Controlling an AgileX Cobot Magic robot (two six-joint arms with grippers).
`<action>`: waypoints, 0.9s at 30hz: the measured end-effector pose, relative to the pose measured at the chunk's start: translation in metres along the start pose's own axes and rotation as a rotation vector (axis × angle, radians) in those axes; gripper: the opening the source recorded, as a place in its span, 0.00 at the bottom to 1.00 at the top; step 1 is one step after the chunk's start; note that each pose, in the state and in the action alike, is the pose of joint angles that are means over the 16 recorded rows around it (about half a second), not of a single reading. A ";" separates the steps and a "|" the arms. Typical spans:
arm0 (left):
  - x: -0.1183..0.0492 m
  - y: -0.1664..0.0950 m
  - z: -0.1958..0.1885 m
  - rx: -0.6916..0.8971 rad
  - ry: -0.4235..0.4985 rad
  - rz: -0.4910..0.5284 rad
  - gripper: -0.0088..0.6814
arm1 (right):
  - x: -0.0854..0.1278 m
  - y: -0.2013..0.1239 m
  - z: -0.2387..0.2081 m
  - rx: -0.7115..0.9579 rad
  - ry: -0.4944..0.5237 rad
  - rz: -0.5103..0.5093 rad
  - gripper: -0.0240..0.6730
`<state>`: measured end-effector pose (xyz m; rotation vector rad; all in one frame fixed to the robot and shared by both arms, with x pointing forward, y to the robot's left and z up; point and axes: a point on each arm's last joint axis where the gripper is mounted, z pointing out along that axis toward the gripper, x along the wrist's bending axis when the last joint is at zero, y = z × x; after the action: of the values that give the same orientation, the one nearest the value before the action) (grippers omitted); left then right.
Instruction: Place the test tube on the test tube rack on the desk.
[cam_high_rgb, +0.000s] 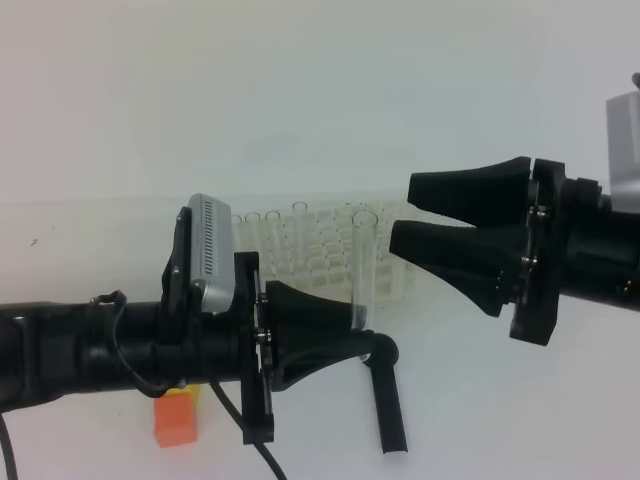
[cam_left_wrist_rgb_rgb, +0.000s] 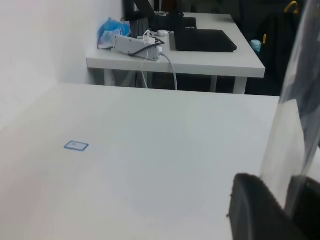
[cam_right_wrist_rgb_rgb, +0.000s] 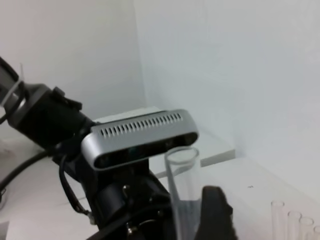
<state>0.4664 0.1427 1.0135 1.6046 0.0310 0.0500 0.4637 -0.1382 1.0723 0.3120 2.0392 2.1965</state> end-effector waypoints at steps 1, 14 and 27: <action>0.000 0.000 0.000 0.000 0.000 0.003 0.01 | 0.000 0.001 0.000 0.001 0.005 0.000 0.67; 0.000 0.000 0.000 0.000 0.000 0.014 0.01 | 0.011 -0.004 0.013 0.028 0.089 0.010 0.67; 0.000 0.000 0.000 0.001 0.000 0.012 0.01 | 0.013 -0.008 0.025 -0.012 0.078 0.020 0.61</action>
<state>0.4665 0.1427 1.0135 1.6053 0.0214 0.0600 0.4566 -0.1102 1.0663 0.2501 2.0697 2.2667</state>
